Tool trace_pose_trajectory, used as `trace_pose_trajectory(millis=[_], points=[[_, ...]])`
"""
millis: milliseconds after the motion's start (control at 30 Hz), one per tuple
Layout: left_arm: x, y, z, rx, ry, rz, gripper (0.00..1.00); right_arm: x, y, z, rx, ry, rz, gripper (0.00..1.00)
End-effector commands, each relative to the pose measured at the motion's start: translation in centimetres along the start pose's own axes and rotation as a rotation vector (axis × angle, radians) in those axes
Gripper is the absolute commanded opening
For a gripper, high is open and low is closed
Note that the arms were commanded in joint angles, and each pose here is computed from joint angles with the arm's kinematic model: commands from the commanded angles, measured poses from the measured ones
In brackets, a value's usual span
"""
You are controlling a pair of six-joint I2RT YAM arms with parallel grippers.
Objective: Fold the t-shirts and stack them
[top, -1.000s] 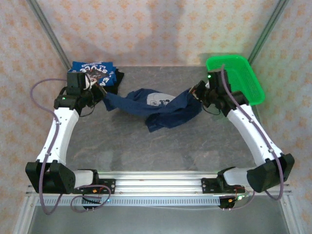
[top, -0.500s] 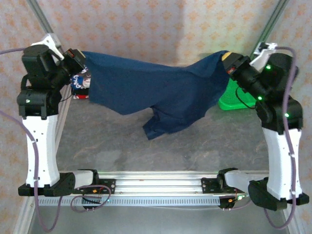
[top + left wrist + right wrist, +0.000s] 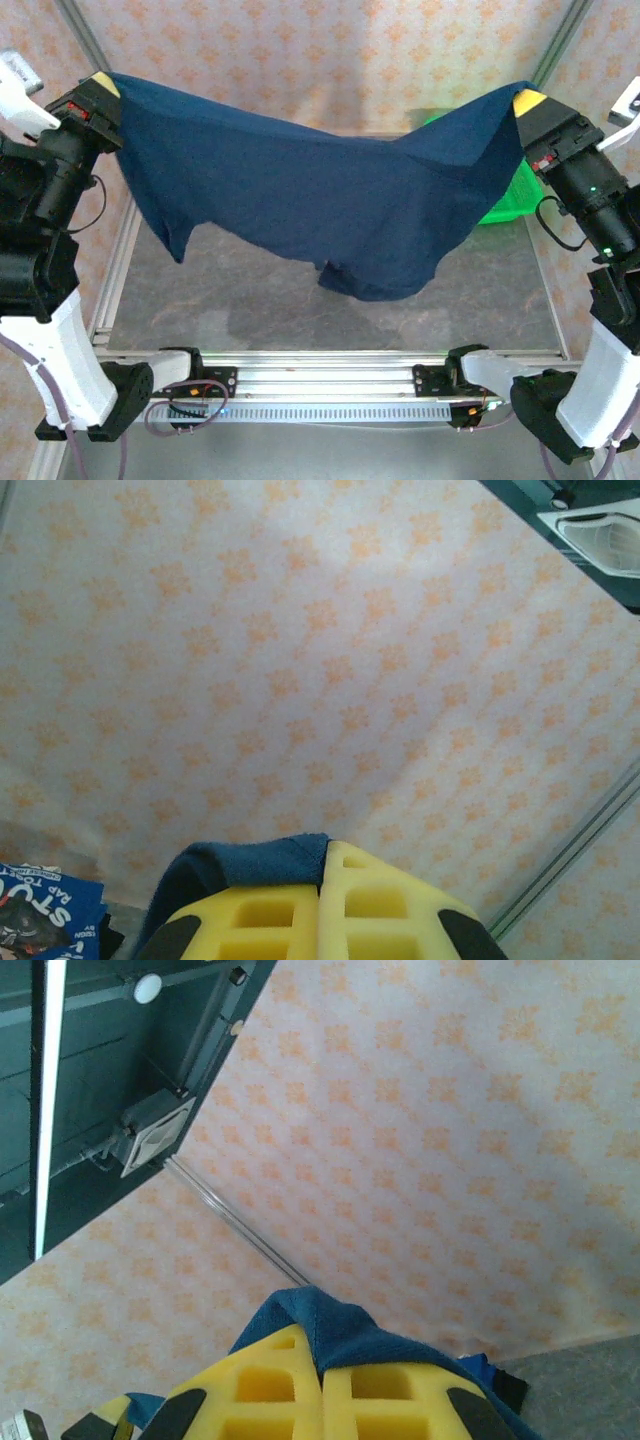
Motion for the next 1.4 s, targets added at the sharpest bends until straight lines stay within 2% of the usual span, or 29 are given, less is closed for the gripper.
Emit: trace_pose_trajectory(millis=[0,167,433,600,767,1033,1200,1367], points=[[0.2,0.3,0.4,0.029,-0.012,-0.034,0.0,-0.1,-0.2,-0.6,-0.018,0.028,0.005,0.0],[-0.5,1.1,-0.7,0.063,0.012,-0.039,0.0,0.2,-1.8,-3.4,-0.079,0.036,0.024,0.0],[0.9,-0.1,-0.8,-0.008,-0.033,-0.063,0.0,0.9,-0.4,-6.4,-0.002,0.082,0.026,0.0],[0.9,-0.8,0.8,-0.05,-0.052,-0.076,0.0,0.4,0.1,-5.3,0.038,0.096,-0.018,0.0],[2.0,-2.0,3.7,-0.111,-0.111,-0.086,0.0,0.1,1.5,-2.6,0.08,0.093,-0.037,0.0],[3.1,-2.8,6.9,-0.137,-0.188,-0.085,0.0,0.2,3.7,1.0,0.138,0.061,-0.033,0.0],[3.0,-2.5,6.5,-0.117,-0.186,-0.076,0.0,0.3,3.5,0.6,0.127,0.051,0.0,0.0],[2.0,-1.7,3.7,-0.093,-0.142,-0.072,0.0,0.5,2.2,-2.0,0.083,0.069,0.039,0.0]])
Point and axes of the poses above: each hand's point on the last joint's axis, 136 mm out from that joint toward the fingers, its own z axis back along the fingers, its own y axis along the line the jaws close on, x = y × z, the point moved 5 cm from there along z, back along the fingers, and after that the axes turned 12 degrees about -z, right-handed, at the moved point
